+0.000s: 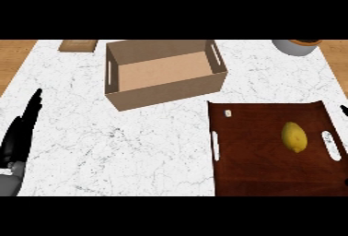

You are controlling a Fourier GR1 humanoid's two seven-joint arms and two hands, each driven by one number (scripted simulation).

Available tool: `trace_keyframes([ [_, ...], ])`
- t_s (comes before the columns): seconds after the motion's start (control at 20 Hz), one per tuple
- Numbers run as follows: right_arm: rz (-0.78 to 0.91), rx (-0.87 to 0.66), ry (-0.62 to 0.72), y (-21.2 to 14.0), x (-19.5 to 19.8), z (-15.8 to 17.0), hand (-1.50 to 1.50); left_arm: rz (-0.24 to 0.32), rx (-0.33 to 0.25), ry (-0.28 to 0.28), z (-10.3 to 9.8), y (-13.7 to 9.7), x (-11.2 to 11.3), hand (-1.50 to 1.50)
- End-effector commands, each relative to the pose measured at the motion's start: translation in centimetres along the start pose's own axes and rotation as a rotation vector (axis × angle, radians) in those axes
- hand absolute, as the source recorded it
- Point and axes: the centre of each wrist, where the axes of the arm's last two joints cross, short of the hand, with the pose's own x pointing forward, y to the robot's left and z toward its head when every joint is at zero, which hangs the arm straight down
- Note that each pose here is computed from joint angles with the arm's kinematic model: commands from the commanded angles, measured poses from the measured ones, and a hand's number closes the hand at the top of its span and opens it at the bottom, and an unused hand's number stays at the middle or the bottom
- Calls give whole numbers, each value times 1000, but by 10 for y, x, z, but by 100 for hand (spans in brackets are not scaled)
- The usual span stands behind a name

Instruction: Pick the lemon from the tray and place it in the cardboard box

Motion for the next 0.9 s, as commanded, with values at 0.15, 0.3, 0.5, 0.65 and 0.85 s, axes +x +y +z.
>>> trace_keyframes([
  [0.15,208,272,118,-7,21,-49,-150,-7,-3,-3,-2,-7,-12,0],
  [0.3,197,363,164,0,22,-62,-150,-10,8,-3,-8,4,13,0],
  [0.5,195,377,178,12,31,-102,-150,-6,8,9,-9,3,3,0],
  [0.65,257,388,217,19,22,-100,-150,5,7,3,-7,16,-10,0],
  [0.85,240,389,198,6,25,-95,-150,-7,16,8,13,12,-1,0],
])
